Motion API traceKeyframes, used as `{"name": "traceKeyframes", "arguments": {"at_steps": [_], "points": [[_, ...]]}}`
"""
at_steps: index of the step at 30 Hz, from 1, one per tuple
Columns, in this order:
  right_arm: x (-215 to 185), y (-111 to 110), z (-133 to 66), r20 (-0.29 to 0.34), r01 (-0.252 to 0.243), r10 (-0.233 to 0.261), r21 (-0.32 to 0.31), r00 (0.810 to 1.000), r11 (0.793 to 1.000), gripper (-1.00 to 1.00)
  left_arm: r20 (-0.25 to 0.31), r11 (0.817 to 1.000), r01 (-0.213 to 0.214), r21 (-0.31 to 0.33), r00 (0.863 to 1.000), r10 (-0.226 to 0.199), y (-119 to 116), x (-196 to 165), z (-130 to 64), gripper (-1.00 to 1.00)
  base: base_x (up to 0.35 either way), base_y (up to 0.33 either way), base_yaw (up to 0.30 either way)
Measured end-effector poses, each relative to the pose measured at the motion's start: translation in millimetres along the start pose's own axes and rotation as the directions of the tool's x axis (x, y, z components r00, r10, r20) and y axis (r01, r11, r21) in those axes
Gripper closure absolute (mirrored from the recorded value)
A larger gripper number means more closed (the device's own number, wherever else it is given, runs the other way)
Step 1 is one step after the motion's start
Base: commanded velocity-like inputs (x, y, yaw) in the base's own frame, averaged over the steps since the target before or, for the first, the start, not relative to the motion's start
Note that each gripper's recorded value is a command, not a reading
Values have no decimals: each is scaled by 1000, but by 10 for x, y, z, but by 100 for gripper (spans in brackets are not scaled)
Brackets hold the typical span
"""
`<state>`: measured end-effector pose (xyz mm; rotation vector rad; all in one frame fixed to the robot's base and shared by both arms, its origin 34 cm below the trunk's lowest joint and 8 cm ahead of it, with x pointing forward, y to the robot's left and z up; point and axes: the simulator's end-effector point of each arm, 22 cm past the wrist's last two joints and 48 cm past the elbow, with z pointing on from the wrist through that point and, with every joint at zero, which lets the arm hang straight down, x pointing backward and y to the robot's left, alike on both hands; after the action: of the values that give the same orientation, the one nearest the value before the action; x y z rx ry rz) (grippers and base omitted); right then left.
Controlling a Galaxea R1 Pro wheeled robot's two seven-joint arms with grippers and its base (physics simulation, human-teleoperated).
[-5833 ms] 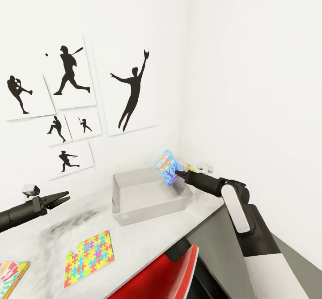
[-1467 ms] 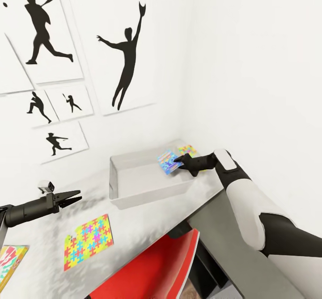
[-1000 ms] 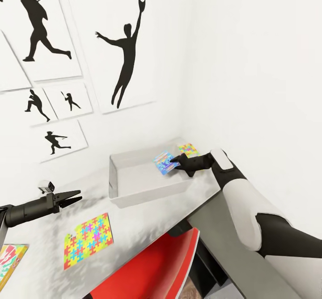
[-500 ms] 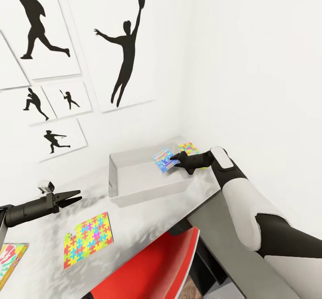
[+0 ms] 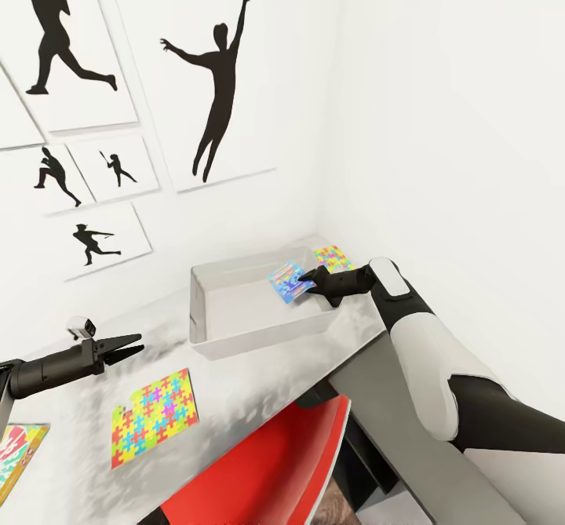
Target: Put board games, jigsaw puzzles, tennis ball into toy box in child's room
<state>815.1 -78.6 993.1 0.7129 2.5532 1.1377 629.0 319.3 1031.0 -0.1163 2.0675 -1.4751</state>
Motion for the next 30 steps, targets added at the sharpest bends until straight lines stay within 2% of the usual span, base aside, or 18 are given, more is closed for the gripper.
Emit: {"name": "traceKeyframes", "arguments": {"at_steps": [14, 15, 30], "points": [[-12, -13, 6, 5, 0, 0, 3, 1000, 1000, 100, -2, 1000, 1, -2, 1000, -1, 8, 4, 0, -100, 0, 0, 0], [-14, -11, 5, 6, 0, 0, 3, 1000, 1000, -100, -2, 1000, 1, -2, 1000, -1, 8, 4, 0, -100, 0, 0, 0], [-14, -16, 5, 6, 0, 0, 4, 1000, 1000, -100, -2, 1000, 1, -2, 1000, -1, 8, 4, 0, -100, 0, 0, 0]]}}
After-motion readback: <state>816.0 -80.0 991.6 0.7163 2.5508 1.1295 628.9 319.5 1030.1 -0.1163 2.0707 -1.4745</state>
